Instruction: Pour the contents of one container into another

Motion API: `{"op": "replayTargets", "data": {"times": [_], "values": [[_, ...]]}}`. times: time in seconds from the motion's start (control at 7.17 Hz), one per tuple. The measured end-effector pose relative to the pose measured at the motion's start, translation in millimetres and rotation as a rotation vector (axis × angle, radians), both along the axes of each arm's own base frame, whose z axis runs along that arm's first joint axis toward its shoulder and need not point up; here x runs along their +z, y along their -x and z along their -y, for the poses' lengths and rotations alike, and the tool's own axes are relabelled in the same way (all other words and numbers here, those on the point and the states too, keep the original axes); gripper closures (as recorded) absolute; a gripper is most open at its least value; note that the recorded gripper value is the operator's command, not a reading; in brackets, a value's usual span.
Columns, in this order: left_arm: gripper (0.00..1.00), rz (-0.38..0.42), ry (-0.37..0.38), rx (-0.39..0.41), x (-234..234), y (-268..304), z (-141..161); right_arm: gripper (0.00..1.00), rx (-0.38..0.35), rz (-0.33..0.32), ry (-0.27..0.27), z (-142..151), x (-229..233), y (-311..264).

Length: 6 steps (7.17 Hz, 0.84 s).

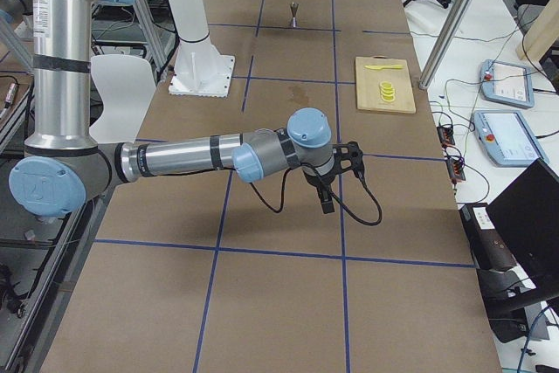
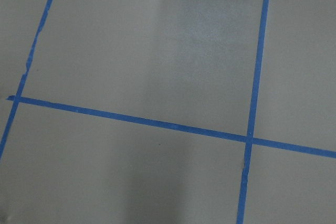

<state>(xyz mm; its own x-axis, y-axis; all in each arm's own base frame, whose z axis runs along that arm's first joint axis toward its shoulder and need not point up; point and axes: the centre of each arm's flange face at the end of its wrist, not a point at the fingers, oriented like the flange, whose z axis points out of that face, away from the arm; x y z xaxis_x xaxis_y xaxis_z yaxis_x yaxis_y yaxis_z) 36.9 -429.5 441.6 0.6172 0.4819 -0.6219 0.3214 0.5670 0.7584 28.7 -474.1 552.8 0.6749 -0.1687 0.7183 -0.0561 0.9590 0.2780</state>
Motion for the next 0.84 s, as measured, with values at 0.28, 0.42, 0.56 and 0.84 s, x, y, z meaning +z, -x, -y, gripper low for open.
{"op": "replayTargets", "data": {"times": [0.28,0.42,0.56,0.84], "values": [[0.00,-0.091,0.050,-0.064,-24.9,-54.5,-25.5,0.00,-0.001,-0.001,0.011,-1.9,6.5,-0.1],[0.00,-0.116,0.075,-0.114,-30.2,-81.1,-42.0,0.00,-0.002,-0.002,0.013,-3.1,8.5,-0.2],[0.00,-0.136,0.099,-0.175,-30.6,-111.0,-56.5,0.00,-0.002,-0.002,0.016,-4.3,10.0,-0.3],[0.00,-0.153,0.127,-0.316,-19.4,-169.2,-91.8,0.00,-0.003,-0.003,0.019,-5.5,11.8,-0.4]]}}
